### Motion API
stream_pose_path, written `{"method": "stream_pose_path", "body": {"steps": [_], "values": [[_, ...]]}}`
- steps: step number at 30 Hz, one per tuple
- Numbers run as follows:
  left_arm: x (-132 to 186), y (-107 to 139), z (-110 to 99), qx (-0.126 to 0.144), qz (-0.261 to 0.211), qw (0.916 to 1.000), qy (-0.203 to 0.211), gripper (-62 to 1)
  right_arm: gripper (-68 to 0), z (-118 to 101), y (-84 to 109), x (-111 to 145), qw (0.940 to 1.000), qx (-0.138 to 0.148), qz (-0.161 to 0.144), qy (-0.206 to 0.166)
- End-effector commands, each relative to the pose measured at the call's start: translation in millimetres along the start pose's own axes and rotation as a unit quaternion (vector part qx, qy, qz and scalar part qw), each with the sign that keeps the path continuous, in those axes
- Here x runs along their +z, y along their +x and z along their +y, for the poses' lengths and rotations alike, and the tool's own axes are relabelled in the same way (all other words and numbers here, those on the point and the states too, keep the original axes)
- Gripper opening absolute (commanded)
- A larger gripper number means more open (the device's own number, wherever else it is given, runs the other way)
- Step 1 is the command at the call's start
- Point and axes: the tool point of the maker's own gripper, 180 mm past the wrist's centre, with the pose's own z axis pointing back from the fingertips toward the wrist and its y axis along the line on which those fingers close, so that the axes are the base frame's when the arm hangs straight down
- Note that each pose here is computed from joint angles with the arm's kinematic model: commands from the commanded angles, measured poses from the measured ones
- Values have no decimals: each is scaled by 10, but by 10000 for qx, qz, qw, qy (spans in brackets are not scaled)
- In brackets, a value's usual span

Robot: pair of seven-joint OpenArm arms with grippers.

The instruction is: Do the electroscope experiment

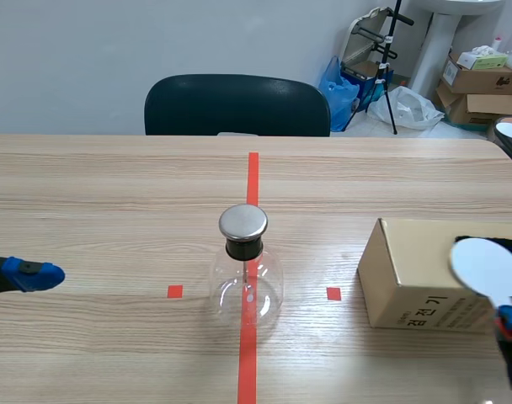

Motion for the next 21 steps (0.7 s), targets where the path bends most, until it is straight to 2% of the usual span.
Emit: {"method": "stream_pose_path", "body": {"steps": [1, 2, 3, 4, 5, 6, 7, 8, 10, 11, 12, 14, 15, 16, 17, 19, 20, 21], "values": [[-3, 53, 25, 1, -131, 9999, 62, 14, -666, -116, -343, 36, 9953, 99, 919, -284], [-3, 52, 25, 1, -130, 9999, 62, 14, -666, -107, -446, 66, 9922, 97, 1216, -264], [-3, 53, 25, 1, -131, 9999, 62, 14, -667, -96, -440, 66, 9925, 123, 1196, -236], [-3, 53, 25, 1, -131, 9999, 62, 14, -666, -86, -331, 41, 9959, 165, 868, -205], [-3, 53, 25, 1, -131, 9999, 62, 14, -666, -83, -165, 10, 9988, 195, 393, -197], [-3, 53, 25, 2, -132, 9999, 63, 14, -666, -83, -34, 0, 9996, 207, 15, -198], [-3, 53, 25, 2, -132, 9999, 63, 14, -666, -94, 0, -6, 9995, 187, -81, -229], [-3, 53, 25, 2, -132, 9999, 63, 14, -666, -109, -73, -3, 9994, 138, 131, -272], [-3, 53, 25, 1, -131, 9999, 62, 14, -666, -114, -374, 38, 9947, 103, 980, -282], [-3, 53, 25, 1, -131, 9999, 62, 14, -666, -101, -445, 58, 9926, 142, 1179, -239], [-3, 53, 25, 1, -131, 9999, 62, 14, -666, -93, -409, 47, 9940, 194, 1055, -206], [-3, 54, 25, 2, -136, 9999, 64, 14, -666, -72, -107, 7, 9994, 270, 169, -149], [-3, 54, 25, 2, -136, 9999, 64, 14, -667, -76, 23, 7, 9994, 250, -193, -167], [-3, 54, 25, 2, -136, 9999, 64, 14, -666, -81, 67, 9, 9991, 219, -296, -190], [-3, 54, 25, 2, -136, 9999, 64, 14, -667, -94, 19, 11, 9995, 170, -146, -228], [-3, 54, 25, 2, -135, 9999, 63, 14, -666, -112, -232, 41, 9981, 87, 551, -276], [-3, 53, 25, 1, -131, 9999, 62, 14, -667, -112, -324, 56, 9965, 107, 787, -265], [-3, 53, 25, 1, -131, 9999, 62, 14, -666, -104, -324, 58, 9967, 163, 759, -229]]}}
